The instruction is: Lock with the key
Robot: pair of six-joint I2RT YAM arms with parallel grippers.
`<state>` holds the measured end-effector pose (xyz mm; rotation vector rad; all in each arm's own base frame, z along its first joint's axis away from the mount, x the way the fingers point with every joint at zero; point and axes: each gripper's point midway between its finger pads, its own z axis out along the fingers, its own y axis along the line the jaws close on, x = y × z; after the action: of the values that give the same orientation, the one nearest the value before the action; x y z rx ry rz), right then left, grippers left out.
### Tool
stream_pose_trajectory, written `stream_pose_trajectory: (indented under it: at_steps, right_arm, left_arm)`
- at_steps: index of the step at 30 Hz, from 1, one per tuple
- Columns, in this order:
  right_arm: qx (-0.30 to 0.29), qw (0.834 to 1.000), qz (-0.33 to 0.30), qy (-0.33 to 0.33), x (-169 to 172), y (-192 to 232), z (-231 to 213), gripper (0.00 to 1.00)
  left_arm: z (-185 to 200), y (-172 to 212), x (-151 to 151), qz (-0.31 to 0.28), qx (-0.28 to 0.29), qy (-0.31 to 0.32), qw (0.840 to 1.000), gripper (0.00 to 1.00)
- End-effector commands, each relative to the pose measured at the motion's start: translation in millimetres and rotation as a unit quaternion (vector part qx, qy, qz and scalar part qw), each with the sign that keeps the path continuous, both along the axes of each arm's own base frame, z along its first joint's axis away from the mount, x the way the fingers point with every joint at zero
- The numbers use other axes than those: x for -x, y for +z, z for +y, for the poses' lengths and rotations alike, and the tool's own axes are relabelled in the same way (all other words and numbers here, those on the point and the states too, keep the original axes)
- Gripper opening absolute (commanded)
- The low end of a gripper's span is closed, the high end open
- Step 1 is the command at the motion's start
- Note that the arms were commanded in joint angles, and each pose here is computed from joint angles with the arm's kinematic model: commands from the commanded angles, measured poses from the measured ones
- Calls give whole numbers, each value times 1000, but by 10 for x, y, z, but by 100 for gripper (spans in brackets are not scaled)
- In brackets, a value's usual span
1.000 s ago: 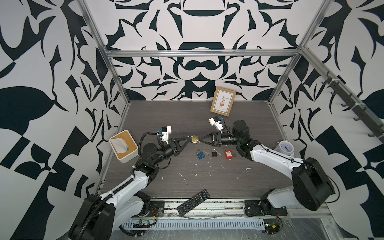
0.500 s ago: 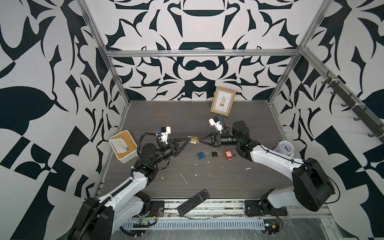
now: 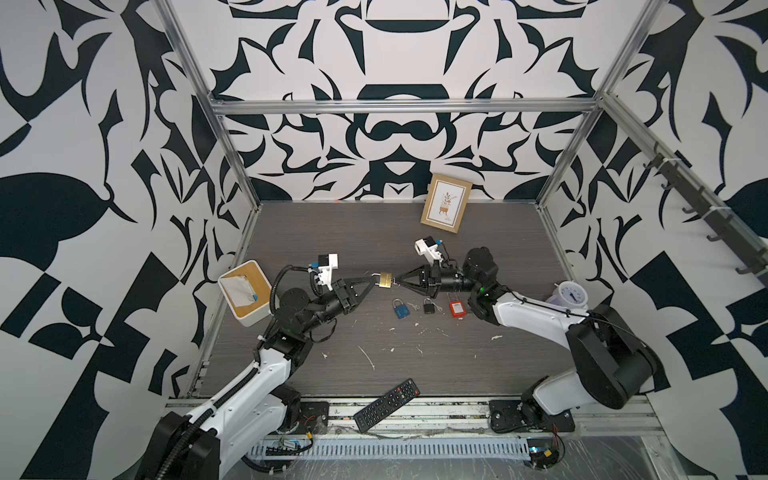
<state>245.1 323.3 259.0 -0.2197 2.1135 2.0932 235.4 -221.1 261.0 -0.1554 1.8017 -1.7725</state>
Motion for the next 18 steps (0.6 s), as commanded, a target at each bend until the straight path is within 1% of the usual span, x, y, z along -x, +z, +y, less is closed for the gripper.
stream_pose_trajectory:
  at_steps: [1,2,3,4,5,6,8,9,10,11,13,15,17,18]
  right_arm:
    - [61,993,-97,-37,-9,165,-201,0]
    - [92,988,-119,-46,0,145,-251,0]
    - [103,985,-133,-49,10,167,-275,0]
    - [96,985,-139,-46,29,205,-287,0]
    - [77,986,-139,-42,37,271,-288,0]
    - [42,988,-139,-44,32,387,-287,0]
    - [-19,992,-116,-47,6,488,-289,0]
    - [-29,992,-112,-42,12,498,-273,0]
    - [-32,991,-123,-42,22,517,-269,0]
    - [-26,989,-141,-45,50,504,-269,0]
    - [10,984,-171,-52,81,428,-294,0]
    - [45,975,-212,-55,169,389,-348,0]
    - [58,973,-216,-57,191,353,-402,0]
    - [52,974,-211,-57,194,367,-411,0]
  left_arm:
    - [118,30,-67,-10,-15,33,999,0]
    - [124,29,-66,-10,-18,33,999,0]
    - [126,32,-63,-9,-19,32,999,0]
    - [130,33,-65,-10,-18,33,999,0]
    - [131,29,-68,-8,-16,33,999,0]
    - [136,24,-75,-6,-12,34,999,0]
    - [140,16,-99,-4,-4,35,999,0]
    - [134,1,-107,0,0,33,999,0]
    - [125,-3,-115,1,4,31,1000,0]
    - [117,-2,-125,2,11,29,1000,0]
    - [97,9,-141,3,22,23,999,0]
    - [75,15,-147,4,27,17,999,0]
    - [67,17,-152,2,26,15,1000,0]
    - [70,8,-157,2,24,16,1000,0]
